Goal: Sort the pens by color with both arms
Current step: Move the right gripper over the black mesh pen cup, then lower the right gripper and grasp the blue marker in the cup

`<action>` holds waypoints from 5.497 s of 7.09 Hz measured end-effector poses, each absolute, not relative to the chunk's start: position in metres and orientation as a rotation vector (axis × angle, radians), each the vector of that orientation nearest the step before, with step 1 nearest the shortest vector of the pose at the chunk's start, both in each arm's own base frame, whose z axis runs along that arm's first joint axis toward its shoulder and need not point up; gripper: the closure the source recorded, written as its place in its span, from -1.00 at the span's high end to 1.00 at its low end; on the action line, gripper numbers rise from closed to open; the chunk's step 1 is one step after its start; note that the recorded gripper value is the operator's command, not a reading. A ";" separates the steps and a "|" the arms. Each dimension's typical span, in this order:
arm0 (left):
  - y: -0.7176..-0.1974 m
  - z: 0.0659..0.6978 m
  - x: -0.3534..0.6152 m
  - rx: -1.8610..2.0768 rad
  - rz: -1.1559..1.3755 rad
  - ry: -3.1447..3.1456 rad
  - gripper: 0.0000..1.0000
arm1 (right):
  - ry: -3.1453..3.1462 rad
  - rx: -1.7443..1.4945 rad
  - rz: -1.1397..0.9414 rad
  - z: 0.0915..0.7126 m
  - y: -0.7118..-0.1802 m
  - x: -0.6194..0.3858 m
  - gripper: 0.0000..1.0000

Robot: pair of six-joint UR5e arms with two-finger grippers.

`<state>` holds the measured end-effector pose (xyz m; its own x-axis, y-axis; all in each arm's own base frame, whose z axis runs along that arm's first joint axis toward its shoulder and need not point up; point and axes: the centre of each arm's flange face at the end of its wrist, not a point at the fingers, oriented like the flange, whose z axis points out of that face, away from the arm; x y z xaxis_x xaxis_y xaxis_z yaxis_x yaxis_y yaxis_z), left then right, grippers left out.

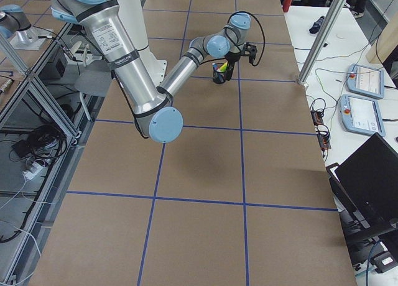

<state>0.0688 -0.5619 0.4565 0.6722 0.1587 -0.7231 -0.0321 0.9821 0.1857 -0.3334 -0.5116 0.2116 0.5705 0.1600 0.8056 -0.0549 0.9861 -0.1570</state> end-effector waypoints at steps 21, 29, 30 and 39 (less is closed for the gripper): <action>-0.561 0.452 0.070 0.173 0.118 0.831 1.00 | -0.887 -0.350 0.156 0.158 -0.490 -0.564 0.18; -0.559 0.451 0.072 0.160 0.124 0.864 1.00 | -0.883 -0.355 0.162 0.164 -0.488 -0.563 -0.17; -0.560 0.452 0.072 0.160 0.125 0.865 1.00 | -0.887 -0.355 0.160 0.162 -0.487 -0.562 -0.16; -0.560 0.454 0.072 0.156 0.125 0.864 1.00 | -0.884 -0.350 0.146 0.164 -0.478 -0.567 -1.00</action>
